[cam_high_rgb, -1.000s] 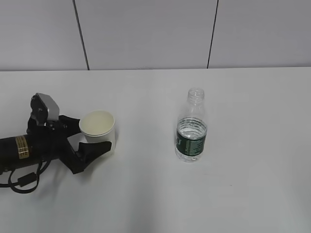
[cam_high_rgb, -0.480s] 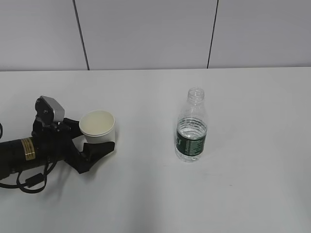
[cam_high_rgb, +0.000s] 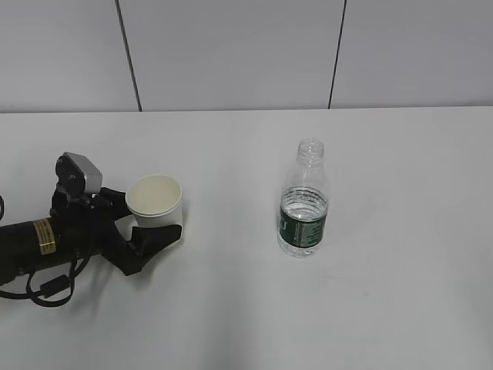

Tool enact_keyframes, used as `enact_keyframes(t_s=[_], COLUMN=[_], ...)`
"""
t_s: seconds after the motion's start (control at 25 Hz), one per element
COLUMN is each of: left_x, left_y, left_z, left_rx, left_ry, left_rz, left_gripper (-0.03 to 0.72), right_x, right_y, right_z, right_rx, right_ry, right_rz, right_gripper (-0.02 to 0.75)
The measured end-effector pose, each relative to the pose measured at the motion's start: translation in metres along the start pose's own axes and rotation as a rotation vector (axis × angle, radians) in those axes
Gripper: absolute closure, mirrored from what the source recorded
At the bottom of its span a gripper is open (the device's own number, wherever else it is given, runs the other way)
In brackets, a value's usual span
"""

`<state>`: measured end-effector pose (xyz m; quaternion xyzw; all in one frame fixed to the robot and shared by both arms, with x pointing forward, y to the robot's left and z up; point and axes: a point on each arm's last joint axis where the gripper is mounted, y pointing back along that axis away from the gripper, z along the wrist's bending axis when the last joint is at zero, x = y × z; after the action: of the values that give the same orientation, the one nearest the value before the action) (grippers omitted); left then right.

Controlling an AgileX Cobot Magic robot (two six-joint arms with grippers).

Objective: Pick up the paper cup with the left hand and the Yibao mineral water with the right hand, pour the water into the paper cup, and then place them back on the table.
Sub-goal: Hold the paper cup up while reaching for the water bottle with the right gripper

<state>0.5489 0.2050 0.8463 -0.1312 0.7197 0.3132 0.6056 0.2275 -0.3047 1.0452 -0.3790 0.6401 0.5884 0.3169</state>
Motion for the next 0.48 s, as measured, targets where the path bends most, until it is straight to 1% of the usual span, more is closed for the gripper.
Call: enact_keyframes(t_s=[0.48], left_x=[0.0], left_y=[0.0], left_z=[0.0], left_rx=[0.0], left_ry=[0.0], left_rz=[0.0], left_gripper=[0.103], right_x=[0.0], right_y=[0.0], right_z=[-0.0001], right_rx=[0.001], right_ry=[0.001], right_rz=[0.0], right_gripper=[0.146])
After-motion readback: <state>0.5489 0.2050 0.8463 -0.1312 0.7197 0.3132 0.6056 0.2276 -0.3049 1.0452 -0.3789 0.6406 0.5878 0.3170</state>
